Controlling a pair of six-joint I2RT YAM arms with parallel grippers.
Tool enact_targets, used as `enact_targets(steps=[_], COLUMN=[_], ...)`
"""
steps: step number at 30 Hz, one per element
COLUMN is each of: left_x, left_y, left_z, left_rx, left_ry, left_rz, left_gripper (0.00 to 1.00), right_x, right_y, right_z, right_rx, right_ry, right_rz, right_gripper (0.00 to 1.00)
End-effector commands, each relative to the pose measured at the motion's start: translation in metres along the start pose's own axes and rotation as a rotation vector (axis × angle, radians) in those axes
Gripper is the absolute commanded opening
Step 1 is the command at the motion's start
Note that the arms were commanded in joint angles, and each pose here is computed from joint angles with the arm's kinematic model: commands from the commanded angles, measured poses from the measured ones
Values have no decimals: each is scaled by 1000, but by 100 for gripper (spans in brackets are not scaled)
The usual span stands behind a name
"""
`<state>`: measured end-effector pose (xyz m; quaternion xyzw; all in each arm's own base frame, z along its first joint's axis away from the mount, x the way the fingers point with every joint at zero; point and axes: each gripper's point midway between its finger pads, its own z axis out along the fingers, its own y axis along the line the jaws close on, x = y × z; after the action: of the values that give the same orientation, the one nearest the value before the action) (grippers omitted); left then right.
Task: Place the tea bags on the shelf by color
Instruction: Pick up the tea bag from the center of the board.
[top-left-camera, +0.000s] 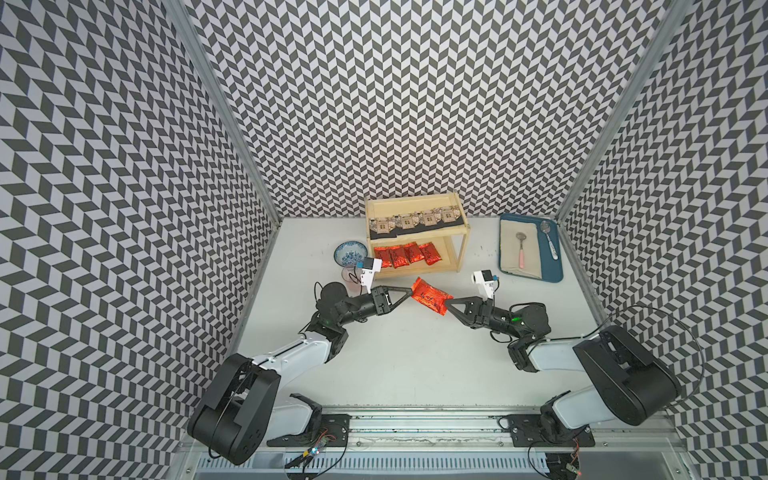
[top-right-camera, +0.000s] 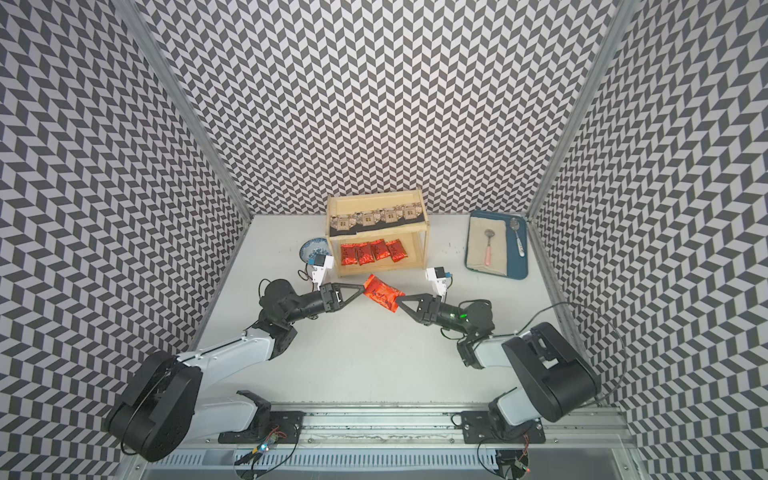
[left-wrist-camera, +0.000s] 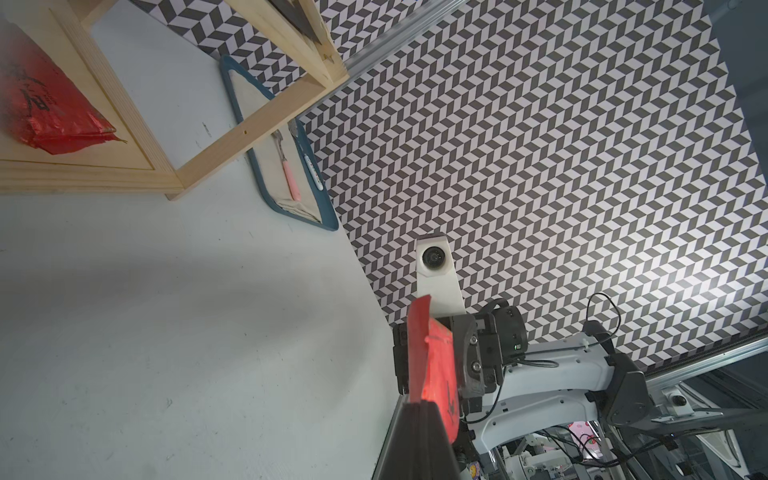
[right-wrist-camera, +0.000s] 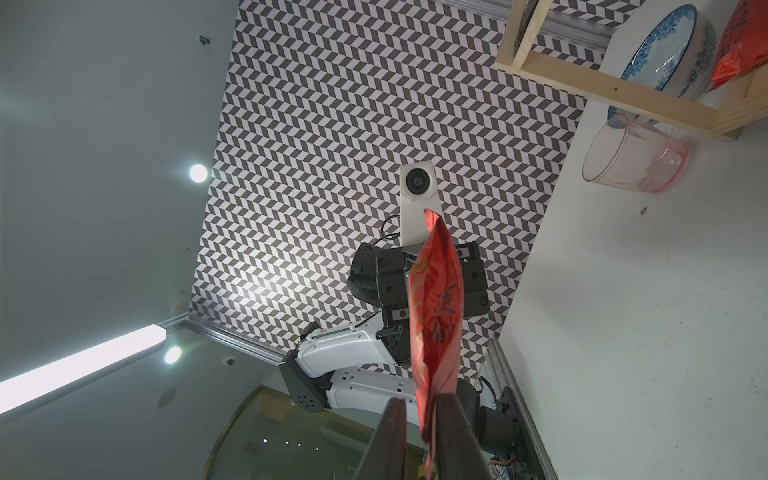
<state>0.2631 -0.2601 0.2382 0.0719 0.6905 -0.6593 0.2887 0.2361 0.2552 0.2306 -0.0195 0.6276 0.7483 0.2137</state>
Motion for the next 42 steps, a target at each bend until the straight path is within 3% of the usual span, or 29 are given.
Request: enact_targets(steps=[1, 9, 26, 31, 34, 37, 42], left_x=[-7, -7, -8, -7, -8, -8, -8], left_y=[-4, -4, -3, -3, -3, -4, -4], left_z=[2, 3, 1, 2, 2, 2, 1], left_rx=[20, 24, 0, 3, 5, 5, 3], left_ry=[-7, -5, -16, -14, -15, -16, -16], left_rz=[25, 15, 33, 31, 34, 35, 36], left_gripper=[0, 0, 0, 0, 0, 0, 0], right_x=[5, 2, -13, -13, -12, -11, -8], right_y=[15, 2, -12, -5, -1, 1, 2], right_z=[-2, 1, 7, 13, 16, 17, 15], right_rx=[-66, -16, 128, 110, 93, 79, 67], right_ry=[10, 15, -16, -10, -5, 0, -5], right_rz=[-47, -18, -16, -21, -21, -17, -8], right_gripper=[14, 0, 0, 18, 23, 21, 7])
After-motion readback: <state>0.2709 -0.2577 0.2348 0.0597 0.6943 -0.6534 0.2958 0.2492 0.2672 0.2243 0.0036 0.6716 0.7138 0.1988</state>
